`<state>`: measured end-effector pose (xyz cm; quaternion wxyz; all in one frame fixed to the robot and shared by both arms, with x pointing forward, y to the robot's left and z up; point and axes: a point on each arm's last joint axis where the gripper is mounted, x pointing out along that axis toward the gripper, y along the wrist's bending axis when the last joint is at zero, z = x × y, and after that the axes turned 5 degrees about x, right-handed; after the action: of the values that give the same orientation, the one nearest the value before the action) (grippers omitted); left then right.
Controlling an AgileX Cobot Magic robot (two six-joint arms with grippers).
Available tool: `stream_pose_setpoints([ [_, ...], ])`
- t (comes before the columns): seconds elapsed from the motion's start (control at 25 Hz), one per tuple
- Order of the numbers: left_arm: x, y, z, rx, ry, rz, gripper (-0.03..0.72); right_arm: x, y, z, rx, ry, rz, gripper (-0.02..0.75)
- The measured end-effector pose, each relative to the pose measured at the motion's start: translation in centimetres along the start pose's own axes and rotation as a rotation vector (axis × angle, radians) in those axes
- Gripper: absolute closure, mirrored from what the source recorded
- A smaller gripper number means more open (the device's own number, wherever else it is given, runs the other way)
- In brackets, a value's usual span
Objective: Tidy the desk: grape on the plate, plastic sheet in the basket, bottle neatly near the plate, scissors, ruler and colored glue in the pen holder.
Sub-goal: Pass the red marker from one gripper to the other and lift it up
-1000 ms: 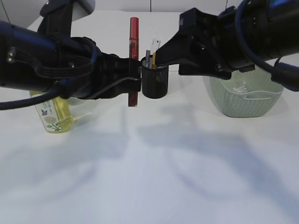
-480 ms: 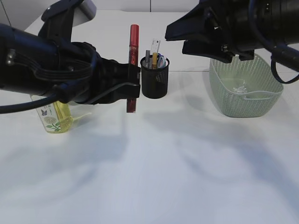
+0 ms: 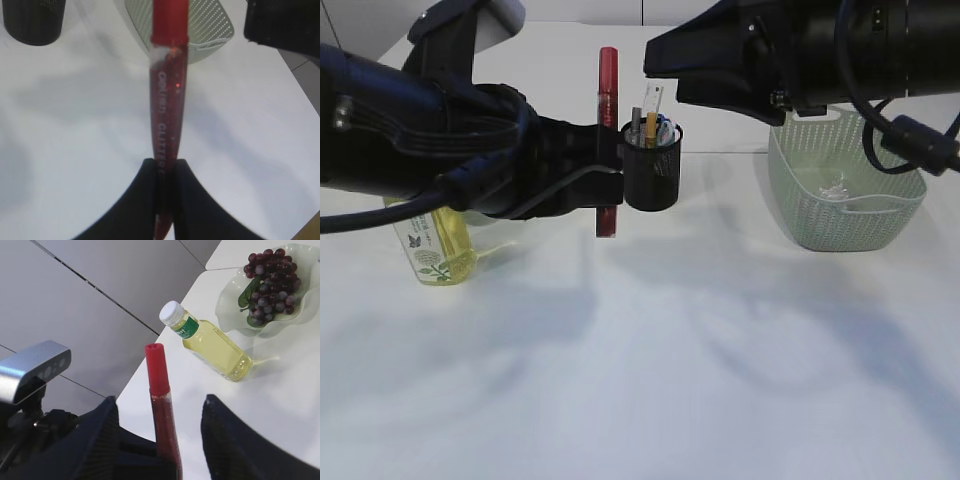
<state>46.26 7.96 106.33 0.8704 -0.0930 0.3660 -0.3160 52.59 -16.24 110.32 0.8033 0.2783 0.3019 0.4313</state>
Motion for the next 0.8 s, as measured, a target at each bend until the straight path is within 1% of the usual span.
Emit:
stream_pose_setpoints([
  [0.28,0.0,-0.5,-0.2,-0.006,0.004,-0.018,0.652,1.0,-1.5,-0.4,0.004,0.027,-0.013,0.316],
  [0.52,0.0,-0.8,-0.1,-0.006,-0.003,-0.026,0.652,1.0,-1.2,-0.3,-0.002,0.016,0.011,0.316],
  [0.8,-0.1,-1.4,1.1,-0.004,-0.036,-0.041,0.652,1.0,-1.0,-0.3,0.000,0.019,0.037,0.316],
])
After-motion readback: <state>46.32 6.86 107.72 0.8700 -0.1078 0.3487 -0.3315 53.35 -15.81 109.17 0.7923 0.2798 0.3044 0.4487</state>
